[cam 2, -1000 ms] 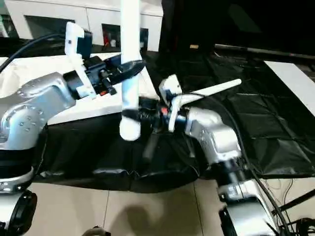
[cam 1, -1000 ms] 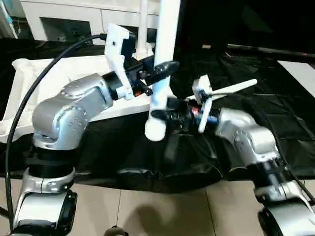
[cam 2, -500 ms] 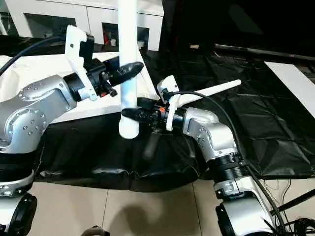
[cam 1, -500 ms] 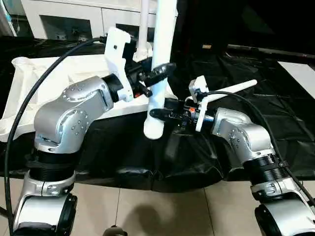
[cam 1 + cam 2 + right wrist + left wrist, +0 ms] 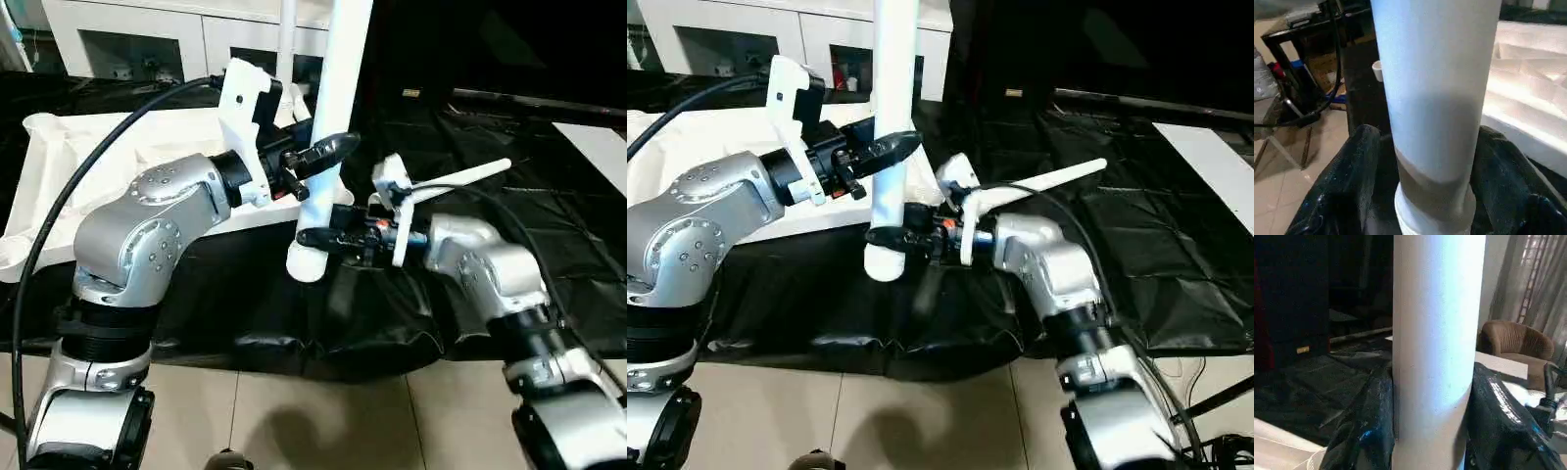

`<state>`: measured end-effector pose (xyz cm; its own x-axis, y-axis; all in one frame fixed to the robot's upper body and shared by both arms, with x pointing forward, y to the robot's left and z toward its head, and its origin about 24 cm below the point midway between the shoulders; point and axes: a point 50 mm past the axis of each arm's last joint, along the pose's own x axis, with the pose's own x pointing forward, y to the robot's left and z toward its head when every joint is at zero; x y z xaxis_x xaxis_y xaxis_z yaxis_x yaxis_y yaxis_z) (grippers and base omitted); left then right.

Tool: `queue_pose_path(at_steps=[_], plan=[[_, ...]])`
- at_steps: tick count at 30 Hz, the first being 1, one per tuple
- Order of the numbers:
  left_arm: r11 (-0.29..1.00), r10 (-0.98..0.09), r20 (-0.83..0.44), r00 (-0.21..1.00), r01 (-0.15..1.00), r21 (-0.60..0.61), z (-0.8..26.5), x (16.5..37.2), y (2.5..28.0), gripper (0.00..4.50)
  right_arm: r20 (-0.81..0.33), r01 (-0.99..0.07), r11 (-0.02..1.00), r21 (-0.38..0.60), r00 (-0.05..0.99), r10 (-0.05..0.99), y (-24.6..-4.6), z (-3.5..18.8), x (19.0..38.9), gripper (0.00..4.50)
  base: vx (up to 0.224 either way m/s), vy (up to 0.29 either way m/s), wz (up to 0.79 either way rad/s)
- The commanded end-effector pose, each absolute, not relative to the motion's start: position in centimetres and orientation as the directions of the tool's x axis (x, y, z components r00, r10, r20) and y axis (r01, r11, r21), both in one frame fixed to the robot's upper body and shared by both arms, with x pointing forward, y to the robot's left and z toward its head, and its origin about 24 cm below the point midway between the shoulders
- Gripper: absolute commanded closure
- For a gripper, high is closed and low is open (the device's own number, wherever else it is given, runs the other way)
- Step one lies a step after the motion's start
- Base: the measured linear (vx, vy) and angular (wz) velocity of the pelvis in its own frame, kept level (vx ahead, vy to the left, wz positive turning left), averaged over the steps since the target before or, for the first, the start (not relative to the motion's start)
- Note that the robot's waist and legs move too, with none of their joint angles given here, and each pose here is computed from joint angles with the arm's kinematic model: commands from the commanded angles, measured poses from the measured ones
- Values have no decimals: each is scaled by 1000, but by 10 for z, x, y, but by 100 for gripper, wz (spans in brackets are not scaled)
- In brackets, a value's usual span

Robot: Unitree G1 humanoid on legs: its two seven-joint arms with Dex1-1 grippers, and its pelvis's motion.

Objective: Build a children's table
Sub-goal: Move to table

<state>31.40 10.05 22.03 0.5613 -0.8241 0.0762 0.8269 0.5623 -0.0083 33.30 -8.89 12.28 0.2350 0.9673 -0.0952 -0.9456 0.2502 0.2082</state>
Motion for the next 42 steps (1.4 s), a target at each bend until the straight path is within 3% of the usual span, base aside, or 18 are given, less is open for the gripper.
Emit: queue_pose_path(at_steps=[1, 6, 21, 31, 37, 42], plan=[[536, -842, 92, 532, 844, 26, 226, 310, 95, 273, -103, -949, 252, 189, 236, 966, -91, 127, 335, 158, 0, 0, 0], [477, -876, 97, 473, 879, 21, 227, 303, 91, 273, -102, -949, 254, 186, 239, 966, -89, 127, 337, 158, 0, 0, 0], [484, -875, 47, 482, 873, 52, 220, 306, 93, 273, -78, -967, 188, 171, 177, 981, -86, 133, 334, 158, 0, 0, 0], [487, -873, 51, 485, 872, 52, 221, 308, 94, 273, -109, -966, 198, 167, 182, 977, -87, 128, 335, 158, 0, 0, 0], [487, -873, 56, 484, 872, 52, 223, 308, 94, 273, -126, -967, 196, 165, 177, 976, -87, 125, 335, 218, 0, 0, 0], [488, -872, 64, 485, 872, 47, 224, 308, 95, 273, -140, -966, 200, 165, 178, 974, -87, 122, 335, 227, 0, 0, 0]])
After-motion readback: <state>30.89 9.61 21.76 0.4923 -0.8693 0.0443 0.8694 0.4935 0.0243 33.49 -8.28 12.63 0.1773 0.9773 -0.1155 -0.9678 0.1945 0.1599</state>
